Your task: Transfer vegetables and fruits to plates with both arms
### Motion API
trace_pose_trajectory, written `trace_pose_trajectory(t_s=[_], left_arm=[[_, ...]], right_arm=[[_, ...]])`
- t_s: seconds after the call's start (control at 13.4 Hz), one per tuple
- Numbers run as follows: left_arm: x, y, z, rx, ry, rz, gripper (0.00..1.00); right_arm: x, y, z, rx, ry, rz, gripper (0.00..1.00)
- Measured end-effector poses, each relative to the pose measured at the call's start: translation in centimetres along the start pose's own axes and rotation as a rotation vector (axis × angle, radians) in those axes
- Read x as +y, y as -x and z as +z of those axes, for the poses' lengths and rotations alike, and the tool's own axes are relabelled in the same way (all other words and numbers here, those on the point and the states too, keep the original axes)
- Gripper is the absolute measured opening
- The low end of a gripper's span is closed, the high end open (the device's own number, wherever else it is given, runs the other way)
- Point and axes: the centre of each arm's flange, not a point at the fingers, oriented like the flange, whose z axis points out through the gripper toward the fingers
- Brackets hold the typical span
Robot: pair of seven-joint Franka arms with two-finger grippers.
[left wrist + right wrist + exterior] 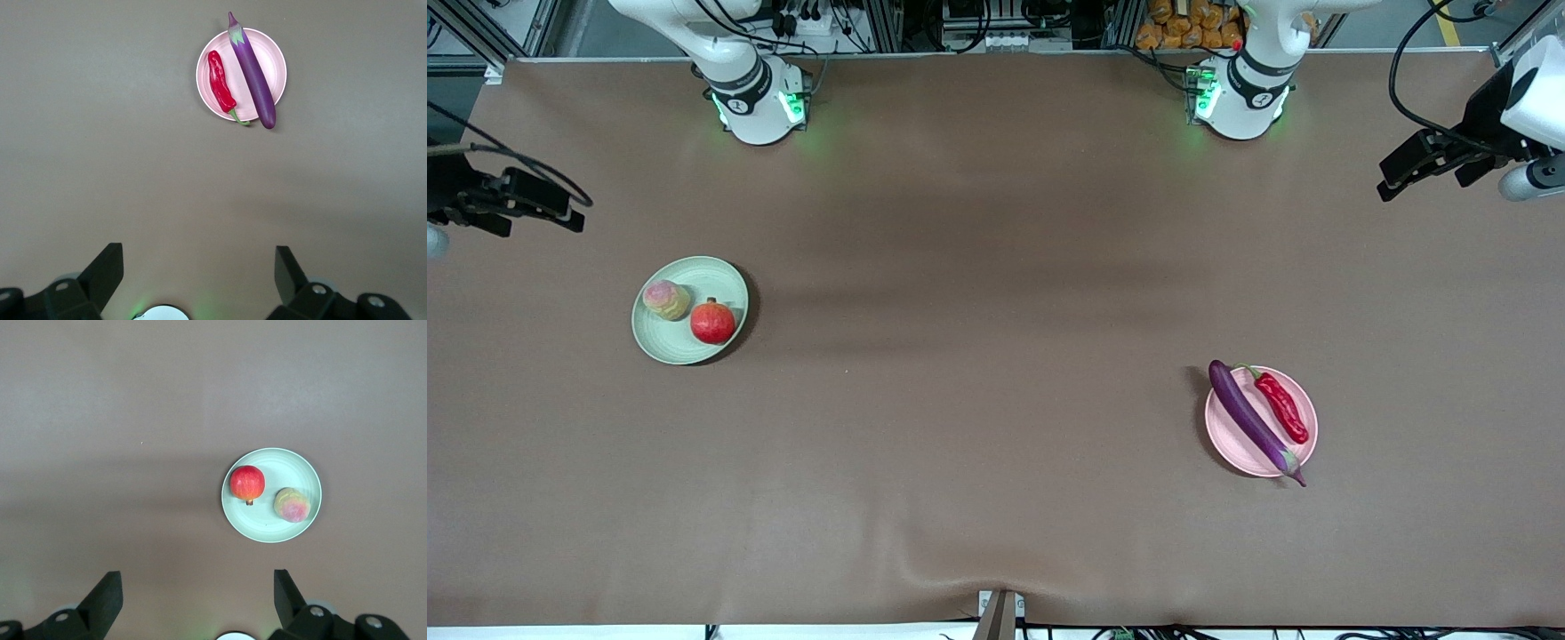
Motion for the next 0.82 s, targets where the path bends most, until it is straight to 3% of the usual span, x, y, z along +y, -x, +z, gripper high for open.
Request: trace_pose_trajectory(t_s=[0.3, 0.82], left_arm=[[0.0, 0.0, -0.1, 0.003, 0.001, 0.0, 1.0], [0.0, -0.1, -1.3, 0.024, 0.008, -0.001, 1.0]], right_arm=[[0.3, 0.4, -1.7, 0.036, 0.093, -0.078, 1.0], [0.1, 1.6, -1.4, 0.031, 0.104, -0.089, 1.0]])
